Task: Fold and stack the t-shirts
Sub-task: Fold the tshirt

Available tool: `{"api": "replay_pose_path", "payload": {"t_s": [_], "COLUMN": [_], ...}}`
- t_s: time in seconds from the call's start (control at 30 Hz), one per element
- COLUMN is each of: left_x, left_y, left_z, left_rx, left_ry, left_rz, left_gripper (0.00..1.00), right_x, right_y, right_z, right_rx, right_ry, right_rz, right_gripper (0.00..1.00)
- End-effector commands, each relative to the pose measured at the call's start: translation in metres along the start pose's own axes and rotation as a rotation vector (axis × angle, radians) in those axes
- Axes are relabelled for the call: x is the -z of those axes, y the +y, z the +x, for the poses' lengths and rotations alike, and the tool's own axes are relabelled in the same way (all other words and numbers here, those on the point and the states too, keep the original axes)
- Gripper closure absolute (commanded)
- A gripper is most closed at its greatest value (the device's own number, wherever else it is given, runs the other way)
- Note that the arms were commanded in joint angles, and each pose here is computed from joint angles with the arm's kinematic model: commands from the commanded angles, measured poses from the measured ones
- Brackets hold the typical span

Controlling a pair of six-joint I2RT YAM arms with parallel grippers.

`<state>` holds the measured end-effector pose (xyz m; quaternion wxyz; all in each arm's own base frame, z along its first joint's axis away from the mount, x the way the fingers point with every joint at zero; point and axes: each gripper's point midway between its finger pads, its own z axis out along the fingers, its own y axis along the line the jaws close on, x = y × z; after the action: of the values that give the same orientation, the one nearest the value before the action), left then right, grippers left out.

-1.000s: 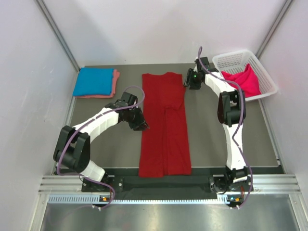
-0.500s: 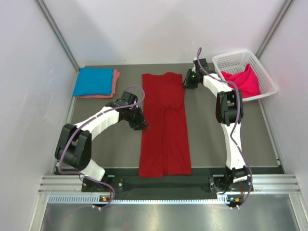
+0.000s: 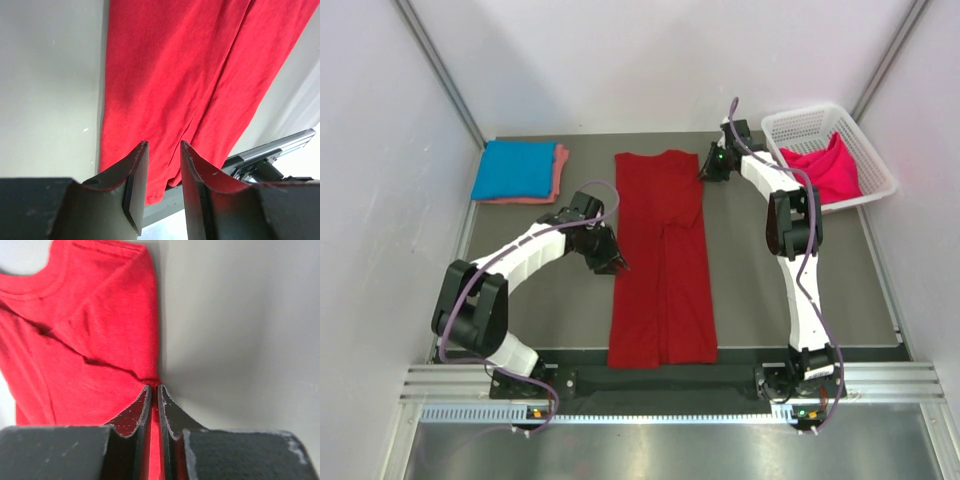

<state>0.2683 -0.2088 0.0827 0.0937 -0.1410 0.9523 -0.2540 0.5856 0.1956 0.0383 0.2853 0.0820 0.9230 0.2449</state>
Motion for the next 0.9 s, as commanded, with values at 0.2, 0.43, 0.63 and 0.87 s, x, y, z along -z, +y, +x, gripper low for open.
{"api": "replay_pose_path", "payload": {"t_s": [0.2, 0.43, 0.63, 0.87], "left_x": [0.014, 0.010, -0.003, -0.019], "left_y": [-0.008, -0.045, -0.050, -0.034], "left_z": [0.024, 0.063, 0.123, 0.166], "left_rx": [-0.034, -0.205, -0.328, -0.364], "left_ry": [0.017, 0.053, 0.153, 0.256], "left_rz": [0.063, 0.052, -0.067, -0.144], "left_gripper": [0.59, 0.57, 0.63, 0.72], "right_x": [0.040, 0.036, 0.064, 0.159], "right_y": [0.063, 0.048, 0.009, -0.016], "right_z": [-0.045, -0.033, -0.012, 0.026], "right_rx": [0.032, 0.019, 0.099, 0.186], "right_ry": [-0.107, -0.062, -0.018, -0.048], "right_rz": [-0.148, -0.109, 0.048, 0.161], "right_gripper": [0.92, 0.50, 0.47, 0.47]}}
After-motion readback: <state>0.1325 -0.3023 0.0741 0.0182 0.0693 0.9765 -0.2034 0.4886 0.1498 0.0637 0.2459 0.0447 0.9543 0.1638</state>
